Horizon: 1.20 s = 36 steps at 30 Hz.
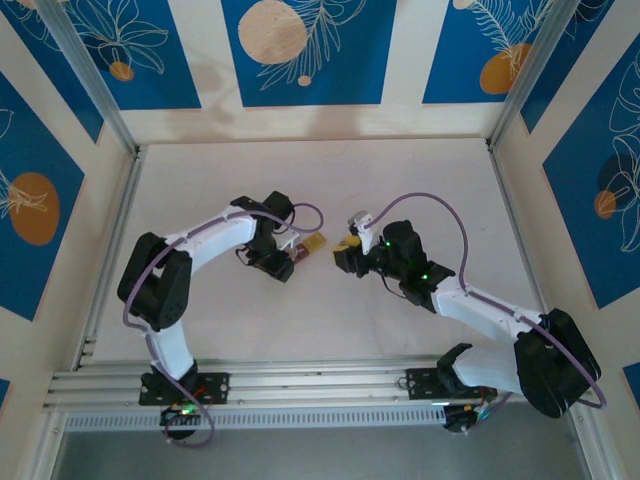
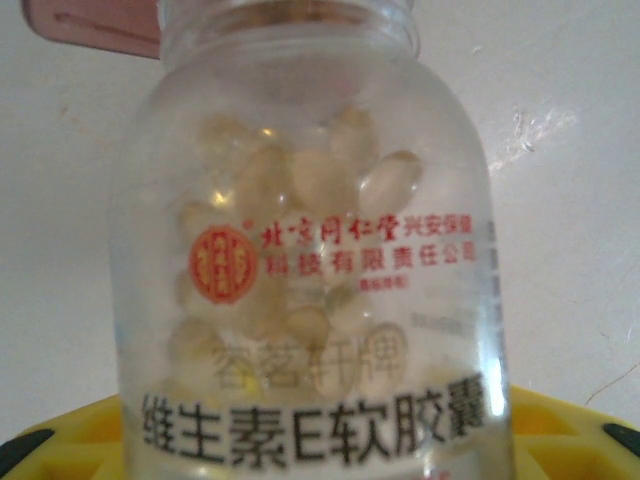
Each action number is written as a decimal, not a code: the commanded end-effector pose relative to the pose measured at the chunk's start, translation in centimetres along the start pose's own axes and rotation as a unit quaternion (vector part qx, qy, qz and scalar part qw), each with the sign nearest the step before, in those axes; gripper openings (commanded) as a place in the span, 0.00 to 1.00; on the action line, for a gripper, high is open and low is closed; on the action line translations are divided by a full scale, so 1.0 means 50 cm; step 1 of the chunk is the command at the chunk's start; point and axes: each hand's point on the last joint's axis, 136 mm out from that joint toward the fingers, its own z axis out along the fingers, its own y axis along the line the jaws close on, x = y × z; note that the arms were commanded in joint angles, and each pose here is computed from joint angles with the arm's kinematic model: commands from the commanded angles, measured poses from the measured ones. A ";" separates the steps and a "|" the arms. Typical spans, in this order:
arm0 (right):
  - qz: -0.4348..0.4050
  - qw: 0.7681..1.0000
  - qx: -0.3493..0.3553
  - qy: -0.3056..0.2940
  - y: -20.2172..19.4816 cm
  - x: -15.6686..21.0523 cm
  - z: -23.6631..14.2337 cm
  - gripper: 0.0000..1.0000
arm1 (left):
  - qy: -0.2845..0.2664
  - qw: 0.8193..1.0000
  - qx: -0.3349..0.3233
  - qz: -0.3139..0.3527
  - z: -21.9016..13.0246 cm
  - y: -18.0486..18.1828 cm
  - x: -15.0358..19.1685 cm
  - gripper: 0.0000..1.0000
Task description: Sort the pills into containers
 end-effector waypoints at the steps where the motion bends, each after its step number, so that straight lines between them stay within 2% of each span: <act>1: -0.002 1.000 -0.014 -0.017 0.014 -0.032 0.001 0.00 | -0.016 1.000 -0.002 -0.011 -0.014 0.006 0.001 0.00; 9: -0.002 1.000 -0.015 -0.014 0.016 -0.029 0.003 0.00 | -0.033 0.999 -0.003 -0.014 -0.017 0.006 -0.004 0.00; 16: -0.002 1.000 -0.015 -0.013 0.015 -0.029 0.005 0.00 | -0.096 0.995 0.004 -0.012 -0.061 -0.002 -0.022 0.00; 21: -0.009 1.000 -0.016 -0.021 0.018 -0.038 -0.001 0.00 | -0.163 0.987 0.017 -0.006 -0.103 -0.016 -0.040 0.00; 25: -0.003 0.999 -0.006 -0.031 0.006 -0.061 -0.009 0.00 | -0.268 0.963 0.035 0.013 -0.171 -0.036 -0.074 0.00; 27: -0.003 0.999 -0.012 -0.032 0.012 -0.081 -0.015 0.00 | -0.330 0.943 0.041 0.029 -0.211 -0.046 -0.089 0.00; 30: -0.007 0.999 -0.021 -0.049 0.029 -0.127 -0.036 0.00 | -0.436 0.895 0.053 0.076 -0.286 -0.074 -0.107 0.00; 31: -0.011 0.998 -0.025 -0.057 0.036 -0.146 -0.046 0.00 | -0.479 0.871 0.055 0.094 -0.317 -0.085 -0.110 0.00; 33: -0.018 0.997 -0.031 -0.071 0.050 -0.181 -0.067 0.00 | -0.562 0.811 0.068 0.150 -0.375 -0.120 -0.102 0.00; 35: -0.029 0.995 -0.043 -0.086 0.070 -0.218 -0.089 0.00 | -0.644 0.734 0.072 0.203 -0.424 -0.153 -0.076 0.00; 36: -0.034 0.994 -0.050 -0.091 0.079 -0.232 -0.099 0.00 | -0.674 0.702 0.074 0.218 -0.446 -0.164 -0.063 0.00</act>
